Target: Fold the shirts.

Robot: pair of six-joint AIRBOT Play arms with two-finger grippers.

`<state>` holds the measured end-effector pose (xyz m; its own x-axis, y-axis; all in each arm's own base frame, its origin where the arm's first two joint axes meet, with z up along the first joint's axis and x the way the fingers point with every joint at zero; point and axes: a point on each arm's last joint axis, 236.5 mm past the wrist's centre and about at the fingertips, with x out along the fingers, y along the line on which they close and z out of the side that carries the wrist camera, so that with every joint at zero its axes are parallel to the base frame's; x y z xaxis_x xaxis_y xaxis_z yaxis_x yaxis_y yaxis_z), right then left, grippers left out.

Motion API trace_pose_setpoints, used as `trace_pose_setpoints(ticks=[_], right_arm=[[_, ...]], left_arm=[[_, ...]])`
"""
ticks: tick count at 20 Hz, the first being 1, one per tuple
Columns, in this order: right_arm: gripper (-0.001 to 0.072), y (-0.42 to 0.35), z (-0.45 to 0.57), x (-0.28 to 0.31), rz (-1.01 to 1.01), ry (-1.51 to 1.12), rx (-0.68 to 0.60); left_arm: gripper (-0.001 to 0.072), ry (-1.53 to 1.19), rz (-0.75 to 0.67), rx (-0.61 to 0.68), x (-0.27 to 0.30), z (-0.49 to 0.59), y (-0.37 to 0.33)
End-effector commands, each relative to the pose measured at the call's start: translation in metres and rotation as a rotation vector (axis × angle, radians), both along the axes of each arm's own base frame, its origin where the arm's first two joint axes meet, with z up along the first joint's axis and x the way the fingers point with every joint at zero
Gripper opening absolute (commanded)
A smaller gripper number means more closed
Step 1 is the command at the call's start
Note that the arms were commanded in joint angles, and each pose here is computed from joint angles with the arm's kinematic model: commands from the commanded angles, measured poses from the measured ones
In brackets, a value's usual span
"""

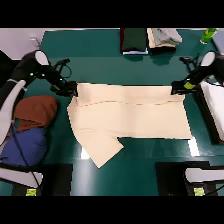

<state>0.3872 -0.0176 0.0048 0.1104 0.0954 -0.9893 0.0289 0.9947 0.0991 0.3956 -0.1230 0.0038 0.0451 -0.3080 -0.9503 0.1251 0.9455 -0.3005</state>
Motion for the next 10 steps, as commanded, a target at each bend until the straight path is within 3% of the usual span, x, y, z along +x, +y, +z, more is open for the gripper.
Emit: trace_pose_setpoints(ticks=[1,3,4,5,10], right_arm=[[0.0456,-0.025,0.026,-0.039,-0.07,-0.039,-0.014],[0.0458,-0.044,0.022,-0.074,-0.147,-0.024,-0.012],[0.0506,-0.054,0.016,-0.094,-0.198,-0.006,-0.009],[0.0628,-0.063,0.007,-0.114,-0.252,0.021,-0.001],[0.0623,-0.08,-0.048,-0.19,-0.42,0.156,0.058]], left_arm=[[0.0476,-0.08,0.03,0.072,-0.033,0.028,0.024],[0.0476,-0.082,0.067,0.068,-0.069,0.021,0.029],[0.0476,-0.078,0.095,0.062,-0.087,0.013,0.03],[0.0476,-0.074,0.122,0.052,-0.104,0.004,0.031],[0.0477,-0.038,0.192,-0.023,-0.154,-0.03,0.022]])
